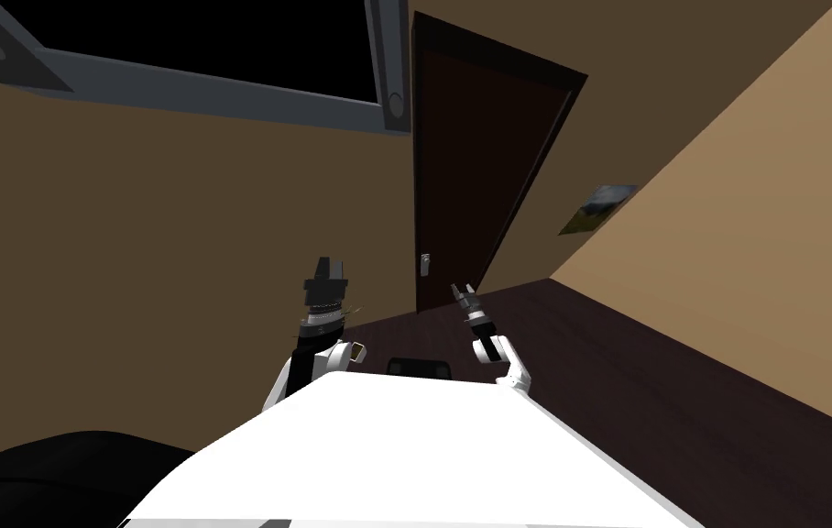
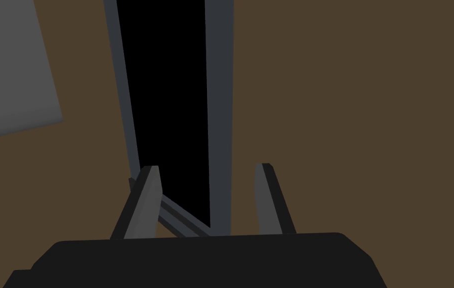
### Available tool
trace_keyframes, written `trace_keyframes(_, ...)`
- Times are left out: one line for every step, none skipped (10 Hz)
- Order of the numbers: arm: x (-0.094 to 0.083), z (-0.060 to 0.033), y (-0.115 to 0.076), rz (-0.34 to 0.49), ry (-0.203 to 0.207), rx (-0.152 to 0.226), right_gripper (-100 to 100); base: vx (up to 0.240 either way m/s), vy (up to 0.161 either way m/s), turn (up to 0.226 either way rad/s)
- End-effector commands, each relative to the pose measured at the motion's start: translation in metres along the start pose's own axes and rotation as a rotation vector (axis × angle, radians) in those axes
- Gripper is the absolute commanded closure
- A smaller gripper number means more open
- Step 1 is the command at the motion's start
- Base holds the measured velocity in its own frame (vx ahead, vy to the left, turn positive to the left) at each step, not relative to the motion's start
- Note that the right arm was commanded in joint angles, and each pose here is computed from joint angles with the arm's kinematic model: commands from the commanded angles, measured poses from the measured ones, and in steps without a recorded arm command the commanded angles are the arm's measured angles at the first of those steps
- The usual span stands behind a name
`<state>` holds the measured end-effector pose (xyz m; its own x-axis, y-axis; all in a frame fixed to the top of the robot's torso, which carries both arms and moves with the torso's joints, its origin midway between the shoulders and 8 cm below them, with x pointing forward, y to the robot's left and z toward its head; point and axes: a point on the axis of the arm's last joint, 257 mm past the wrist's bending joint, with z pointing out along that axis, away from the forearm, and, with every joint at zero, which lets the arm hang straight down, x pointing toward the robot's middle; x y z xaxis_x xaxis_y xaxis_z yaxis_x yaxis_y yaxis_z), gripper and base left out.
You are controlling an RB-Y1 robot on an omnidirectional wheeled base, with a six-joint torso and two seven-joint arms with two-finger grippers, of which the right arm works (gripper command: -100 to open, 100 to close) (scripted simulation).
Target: Pull the door open
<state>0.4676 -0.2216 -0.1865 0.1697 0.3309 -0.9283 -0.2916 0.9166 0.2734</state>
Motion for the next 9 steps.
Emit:
trace_keyframes(0.016, 0.0028, -0.002, -0.041, 0.036, 0.004, -100, 0.141, 0.043, 0.016)
trace_keyframes(0.022, 0.0035, -0.003, -0.056, 0.048, 0.005, -100, 0.153, 0.059, 0.013)
trace_keyframes(0.032, 0.0048, -0.004, -0.082, 0.072, 0.006, -100, 0.154, 0.043, 0.009)
trace_keyframes(0.037, 0.0053, -0.005, -0.095, 0.083, 0.006, -100, 0.15, 0.034, 0.012)
trace_keyframes(0.048, 0.0064, -0.006, -0.12, 0.106, 0.006, -100, 0.15, 0.042, 0.014)
trace_keyframes(0.057, 0.0072, -0.007, -0.143, 0.127, 0.005, -100, 0.16, 0.053, 0.023)
trace_keyframes(0.066, 0.0079, -0.008, -0.164, 0.146, 0.004, -100, 0.18, 0.036, 0.013)
trace_keyframes(0.075, 0.0085, -0.008, -0.184, 0.166, 0.003, -100, 0.176, 0.033, 0.011)
trace_keyframes(0.083, 0.009, -0.008, -0.202, 0.183, 0.001, -100, 0.182, 0.031, 0.012)
